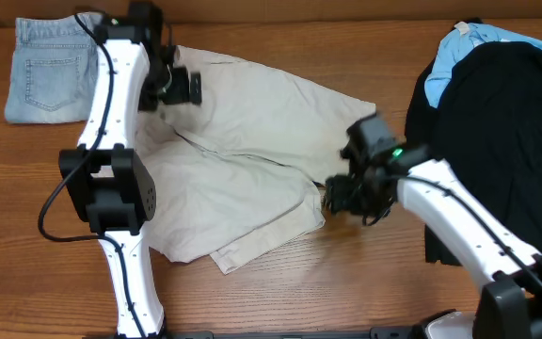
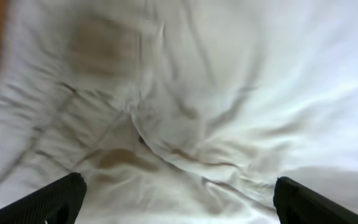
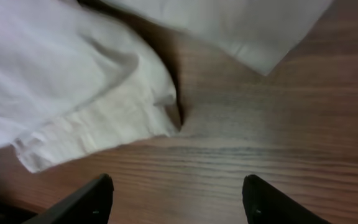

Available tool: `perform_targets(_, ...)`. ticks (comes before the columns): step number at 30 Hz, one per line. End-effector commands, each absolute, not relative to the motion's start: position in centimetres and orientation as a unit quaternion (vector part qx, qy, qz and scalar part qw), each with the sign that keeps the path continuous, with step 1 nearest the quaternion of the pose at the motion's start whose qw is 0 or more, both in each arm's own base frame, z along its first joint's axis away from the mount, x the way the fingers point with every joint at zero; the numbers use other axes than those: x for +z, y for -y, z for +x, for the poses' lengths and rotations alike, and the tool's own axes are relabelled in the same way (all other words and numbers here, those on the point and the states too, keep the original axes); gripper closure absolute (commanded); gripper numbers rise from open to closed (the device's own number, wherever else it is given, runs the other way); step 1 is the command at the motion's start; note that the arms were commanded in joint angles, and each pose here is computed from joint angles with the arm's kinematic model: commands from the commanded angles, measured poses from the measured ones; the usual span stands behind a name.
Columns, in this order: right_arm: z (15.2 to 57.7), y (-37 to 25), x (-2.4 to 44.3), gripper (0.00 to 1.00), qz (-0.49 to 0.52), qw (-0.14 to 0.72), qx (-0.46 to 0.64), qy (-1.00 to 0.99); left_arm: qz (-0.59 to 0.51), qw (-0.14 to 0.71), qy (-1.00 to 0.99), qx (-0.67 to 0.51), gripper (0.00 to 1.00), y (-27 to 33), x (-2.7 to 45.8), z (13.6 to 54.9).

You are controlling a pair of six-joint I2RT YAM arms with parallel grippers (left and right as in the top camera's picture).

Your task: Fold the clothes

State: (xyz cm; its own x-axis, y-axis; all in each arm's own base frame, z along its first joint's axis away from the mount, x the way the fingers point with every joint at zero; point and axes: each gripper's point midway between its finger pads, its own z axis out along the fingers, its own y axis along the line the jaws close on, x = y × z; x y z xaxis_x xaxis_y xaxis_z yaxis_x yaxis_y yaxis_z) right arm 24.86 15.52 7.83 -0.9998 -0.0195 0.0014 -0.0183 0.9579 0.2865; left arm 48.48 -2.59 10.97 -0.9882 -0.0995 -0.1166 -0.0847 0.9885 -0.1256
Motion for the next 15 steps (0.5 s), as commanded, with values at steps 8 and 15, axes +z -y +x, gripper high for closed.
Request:
perform_targets(8, 22.9, -18.5, 3.5, 0.36, 0.12, -0.03, -0.159, 0.979, -0.008, 0.16, -0.984, -0.073, 0.0, 4.4, 19.1, 50.5)
perform_targets(15, 24.4, -17.9, 2.4, 0.44, 0.126, -0.078, -0.13, 0.98, 0.005, 0.153, -0.986, -0.069, 0.0, 4.4, 19.0, 50.1)
